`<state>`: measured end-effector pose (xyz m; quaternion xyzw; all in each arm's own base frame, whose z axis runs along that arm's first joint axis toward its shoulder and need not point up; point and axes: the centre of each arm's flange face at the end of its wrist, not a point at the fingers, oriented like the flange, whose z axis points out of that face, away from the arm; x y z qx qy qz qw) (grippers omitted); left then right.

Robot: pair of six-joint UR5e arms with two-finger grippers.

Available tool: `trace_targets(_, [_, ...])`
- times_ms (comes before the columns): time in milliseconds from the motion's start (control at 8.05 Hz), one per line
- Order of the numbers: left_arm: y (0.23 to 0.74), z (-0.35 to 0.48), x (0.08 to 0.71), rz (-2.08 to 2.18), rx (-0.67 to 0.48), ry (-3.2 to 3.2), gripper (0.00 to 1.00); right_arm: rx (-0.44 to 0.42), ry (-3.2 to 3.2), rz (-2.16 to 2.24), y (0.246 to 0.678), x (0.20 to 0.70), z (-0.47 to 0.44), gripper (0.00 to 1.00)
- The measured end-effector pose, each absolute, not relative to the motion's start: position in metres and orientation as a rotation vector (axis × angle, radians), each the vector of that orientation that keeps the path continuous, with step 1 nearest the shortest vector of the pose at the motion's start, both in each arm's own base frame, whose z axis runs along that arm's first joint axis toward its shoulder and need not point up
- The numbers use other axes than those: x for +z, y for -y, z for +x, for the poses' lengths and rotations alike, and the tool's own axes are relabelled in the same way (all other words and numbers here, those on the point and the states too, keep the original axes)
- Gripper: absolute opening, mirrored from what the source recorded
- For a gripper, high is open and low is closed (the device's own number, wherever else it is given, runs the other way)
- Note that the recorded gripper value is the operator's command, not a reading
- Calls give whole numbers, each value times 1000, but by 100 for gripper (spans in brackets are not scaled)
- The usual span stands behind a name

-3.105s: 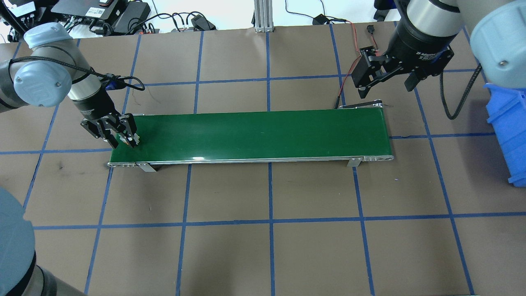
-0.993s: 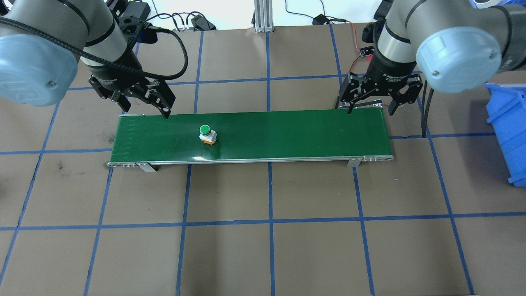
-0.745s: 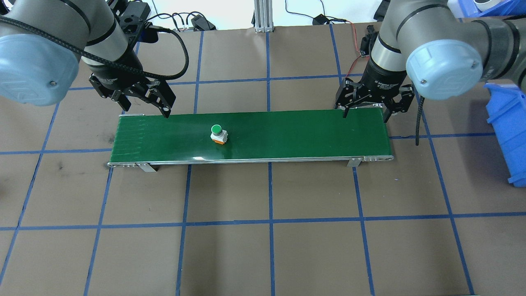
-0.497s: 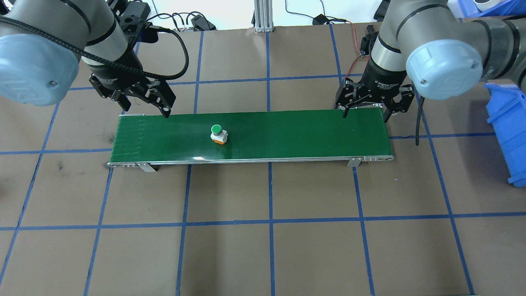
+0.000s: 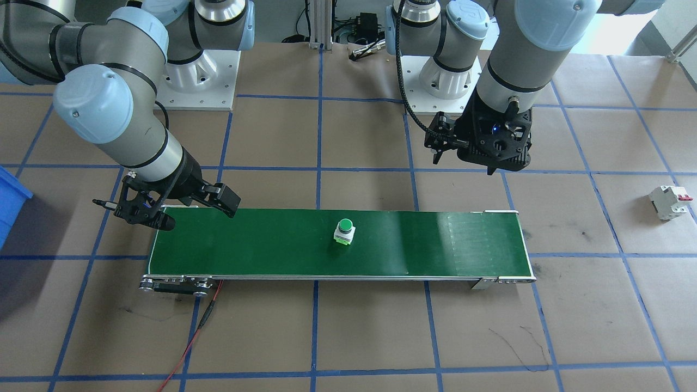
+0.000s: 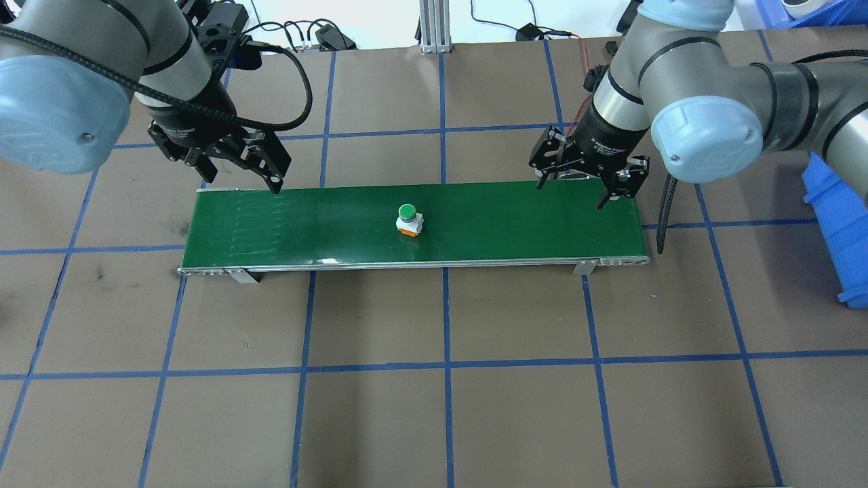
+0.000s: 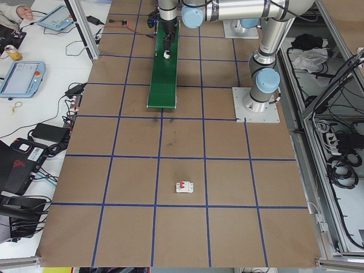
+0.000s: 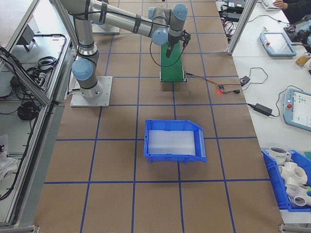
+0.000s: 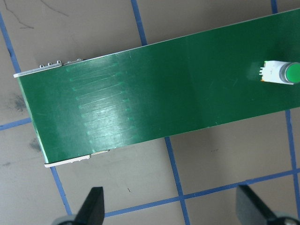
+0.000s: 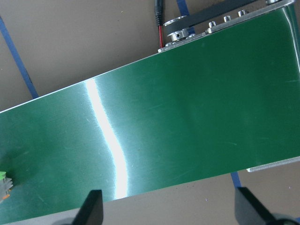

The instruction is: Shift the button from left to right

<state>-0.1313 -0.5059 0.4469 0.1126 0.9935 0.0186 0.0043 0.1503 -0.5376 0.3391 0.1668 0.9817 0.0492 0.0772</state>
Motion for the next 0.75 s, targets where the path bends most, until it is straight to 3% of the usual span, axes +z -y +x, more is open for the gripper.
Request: trace_targets(745, [506,-132,446,353,61,-3118,100,50,-2919,552,542,338,171,100])
